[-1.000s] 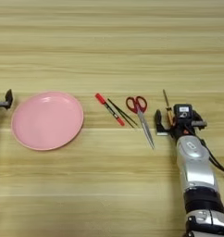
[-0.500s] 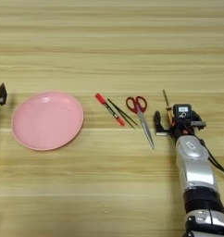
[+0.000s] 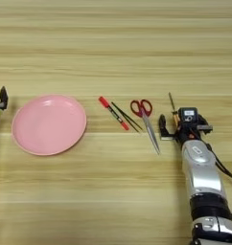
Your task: Move the objects on the table
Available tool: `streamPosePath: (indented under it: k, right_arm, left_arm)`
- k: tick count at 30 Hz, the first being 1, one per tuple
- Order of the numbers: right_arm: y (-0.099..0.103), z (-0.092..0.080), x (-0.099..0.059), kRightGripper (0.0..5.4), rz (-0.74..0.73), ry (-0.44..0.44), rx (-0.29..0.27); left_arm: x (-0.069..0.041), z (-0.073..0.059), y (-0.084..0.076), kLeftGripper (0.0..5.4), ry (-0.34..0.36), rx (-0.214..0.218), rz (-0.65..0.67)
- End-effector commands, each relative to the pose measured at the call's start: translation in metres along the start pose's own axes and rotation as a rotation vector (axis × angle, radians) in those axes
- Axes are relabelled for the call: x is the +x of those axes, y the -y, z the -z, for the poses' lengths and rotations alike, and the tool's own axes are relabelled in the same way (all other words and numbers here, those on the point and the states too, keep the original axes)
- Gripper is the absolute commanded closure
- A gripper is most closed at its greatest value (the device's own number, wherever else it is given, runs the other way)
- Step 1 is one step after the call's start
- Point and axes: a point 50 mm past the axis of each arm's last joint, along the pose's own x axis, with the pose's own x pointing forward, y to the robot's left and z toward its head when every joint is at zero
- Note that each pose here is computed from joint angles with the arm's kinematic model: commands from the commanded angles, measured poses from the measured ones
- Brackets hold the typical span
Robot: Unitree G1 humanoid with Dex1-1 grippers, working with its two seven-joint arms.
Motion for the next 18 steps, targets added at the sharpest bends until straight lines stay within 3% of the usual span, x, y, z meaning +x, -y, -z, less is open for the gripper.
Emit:
streamPosePath:
  k: [1,15,18]
  right_arm:
    - [-0.003,0.014,-0.001,0.25,-0.014,-0.087,0.014]
    - [-0.004,0.024,0.0,1.6,-0.031,-0.161,-0.006]
    - [-0.005,0.027,0.0,1.88,-0.042,-0.181,0.019]
  left_arm:
    - [-0.001,-0.001,0.0,0.0,0.006,-0.001,-0.006]
    - [-0.001,-0.003,-0.001,0.0,0.012,-0.005,-0.011]
    - [-0.001,-0.003,-0.001,0.0,0.013,-0.006,-0.013]
